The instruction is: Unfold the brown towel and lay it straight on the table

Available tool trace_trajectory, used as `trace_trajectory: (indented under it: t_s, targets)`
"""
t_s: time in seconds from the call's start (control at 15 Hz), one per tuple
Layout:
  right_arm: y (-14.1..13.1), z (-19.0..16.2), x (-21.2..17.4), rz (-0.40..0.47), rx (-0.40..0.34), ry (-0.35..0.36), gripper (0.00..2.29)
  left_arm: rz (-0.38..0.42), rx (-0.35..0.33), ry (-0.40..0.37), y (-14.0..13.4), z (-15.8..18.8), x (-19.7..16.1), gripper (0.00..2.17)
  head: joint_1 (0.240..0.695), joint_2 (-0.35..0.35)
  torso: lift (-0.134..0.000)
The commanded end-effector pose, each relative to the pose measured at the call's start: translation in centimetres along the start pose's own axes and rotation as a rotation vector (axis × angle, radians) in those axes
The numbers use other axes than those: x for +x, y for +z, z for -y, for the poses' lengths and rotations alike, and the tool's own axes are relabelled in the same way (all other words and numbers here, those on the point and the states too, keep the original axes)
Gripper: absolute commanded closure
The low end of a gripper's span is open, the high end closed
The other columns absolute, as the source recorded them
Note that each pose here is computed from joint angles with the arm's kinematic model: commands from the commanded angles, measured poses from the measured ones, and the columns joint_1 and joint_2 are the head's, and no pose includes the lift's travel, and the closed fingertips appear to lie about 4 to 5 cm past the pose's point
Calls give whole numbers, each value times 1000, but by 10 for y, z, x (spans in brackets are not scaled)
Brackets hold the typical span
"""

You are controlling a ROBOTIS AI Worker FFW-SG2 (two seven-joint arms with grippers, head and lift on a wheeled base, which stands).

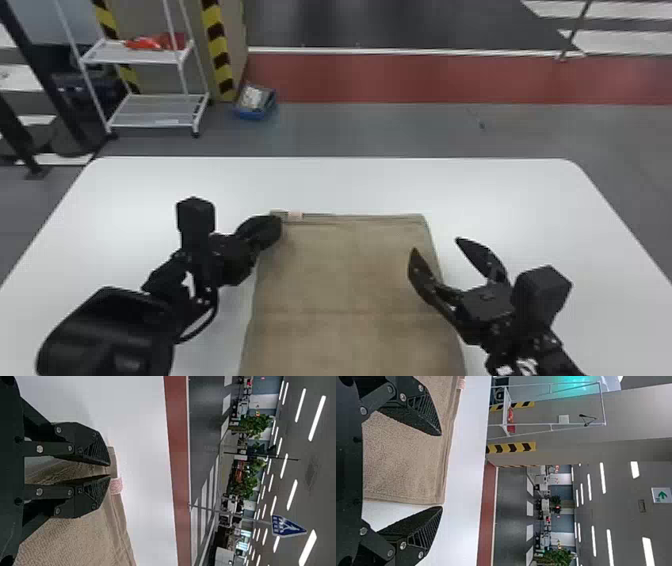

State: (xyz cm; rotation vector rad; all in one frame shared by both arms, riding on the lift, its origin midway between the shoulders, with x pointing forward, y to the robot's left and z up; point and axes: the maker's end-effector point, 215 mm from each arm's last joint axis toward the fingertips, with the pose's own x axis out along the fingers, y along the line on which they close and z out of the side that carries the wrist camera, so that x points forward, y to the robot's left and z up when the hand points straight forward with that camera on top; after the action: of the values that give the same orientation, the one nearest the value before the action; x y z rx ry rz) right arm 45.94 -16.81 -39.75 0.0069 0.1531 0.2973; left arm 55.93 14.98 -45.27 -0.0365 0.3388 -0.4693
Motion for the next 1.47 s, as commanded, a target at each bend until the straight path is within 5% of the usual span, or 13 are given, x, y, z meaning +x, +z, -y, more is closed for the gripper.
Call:
trace_trajectory:
  t_s: [0.0,0.13,0.27,0.33,1.07,1.4]
  targets:
    - [2,1,0,3,-1,-2,255,1,2,11,0,-4,-2,988,695,-20,-125]
    - [4,0,0,6,-1,0,255,3,4,19,1,-8,-2,984,695,-18,-125]
    - [4,0,-1,6,-1,-1,255,18,8,21,7,-8,-3,360,695,-12,-125]
    - [4,0,-1,6,-1,-1,255,17,9,21,7,-8,-3,343,695,-11,-125]
    - [12,3,-7,27,-4,-8,255,-57,22,14,-15,-7,0,603,695,-17,-125]
    - [15,5,-8,36,-1,-12,255,-31,17,17,-10,-7,-4,731,695,-20,-125]
